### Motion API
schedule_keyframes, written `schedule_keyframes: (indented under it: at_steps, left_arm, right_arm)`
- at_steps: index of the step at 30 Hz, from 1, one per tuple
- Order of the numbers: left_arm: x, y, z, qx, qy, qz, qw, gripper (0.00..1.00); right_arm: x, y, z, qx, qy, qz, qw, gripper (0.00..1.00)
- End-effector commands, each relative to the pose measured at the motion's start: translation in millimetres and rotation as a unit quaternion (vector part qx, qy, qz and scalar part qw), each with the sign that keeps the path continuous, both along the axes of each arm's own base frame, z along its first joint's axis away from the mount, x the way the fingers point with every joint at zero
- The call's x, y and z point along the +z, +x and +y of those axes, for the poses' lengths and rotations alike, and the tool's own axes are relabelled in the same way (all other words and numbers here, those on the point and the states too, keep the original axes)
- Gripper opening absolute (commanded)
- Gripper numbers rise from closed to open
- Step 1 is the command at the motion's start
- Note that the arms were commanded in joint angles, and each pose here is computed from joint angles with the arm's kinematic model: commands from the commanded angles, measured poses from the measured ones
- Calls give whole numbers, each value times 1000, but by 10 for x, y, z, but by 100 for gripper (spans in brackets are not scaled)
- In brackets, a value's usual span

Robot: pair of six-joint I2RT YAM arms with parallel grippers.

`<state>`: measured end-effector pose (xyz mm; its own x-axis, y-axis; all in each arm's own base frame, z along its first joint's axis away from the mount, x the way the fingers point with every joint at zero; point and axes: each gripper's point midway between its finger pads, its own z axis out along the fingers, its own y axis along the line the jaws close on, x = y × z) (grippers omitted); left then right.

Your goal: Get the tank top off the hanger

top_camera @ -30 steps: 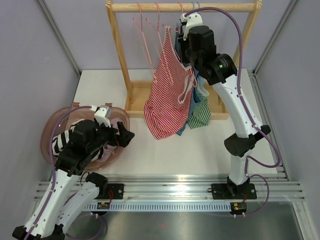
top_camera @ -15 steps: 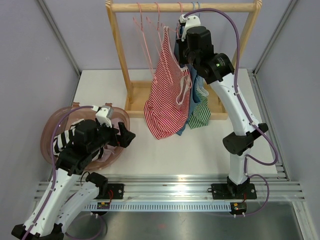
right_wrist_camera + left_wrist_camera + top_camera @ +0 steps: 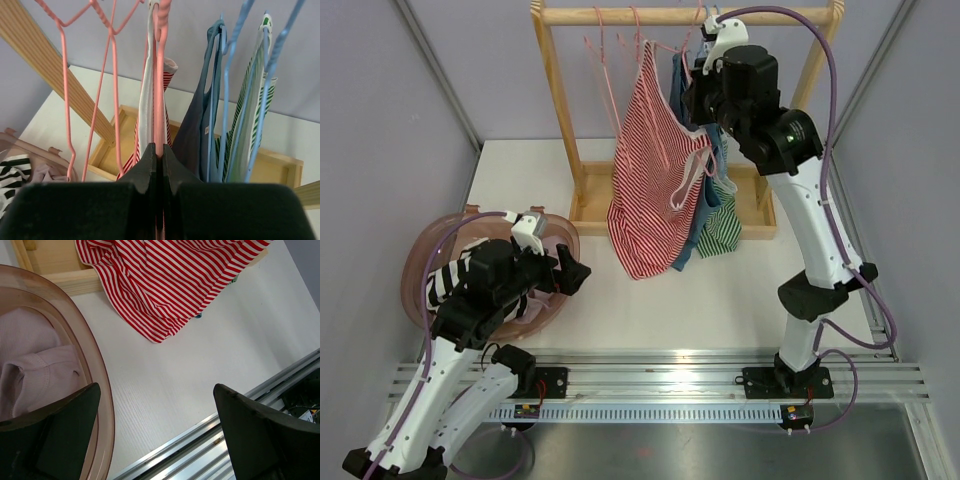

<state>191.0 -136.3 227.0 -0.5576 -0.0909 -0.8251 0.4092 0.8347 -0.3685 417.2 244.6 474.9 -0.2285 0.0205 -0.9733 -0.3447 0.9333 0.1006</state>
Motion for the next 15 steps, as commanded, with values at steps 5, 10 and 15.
schedule_keyframes:
  at_steps: [5,10,15]
  left_arm:
    - [120,8,-23,-2,-13,-24,1000,99]
    - [339,5,20,7,-23,-62,998,99]
    - [995,-49,-57,-11,-70,-118,990,99]
  right_arm:
    - [728,-610,-248,34,67,-67,995,0]
    - [457,-1003,-326,76,48,-18,996,0]
    - [-44,-1395,-406,109,48,36,992,0]
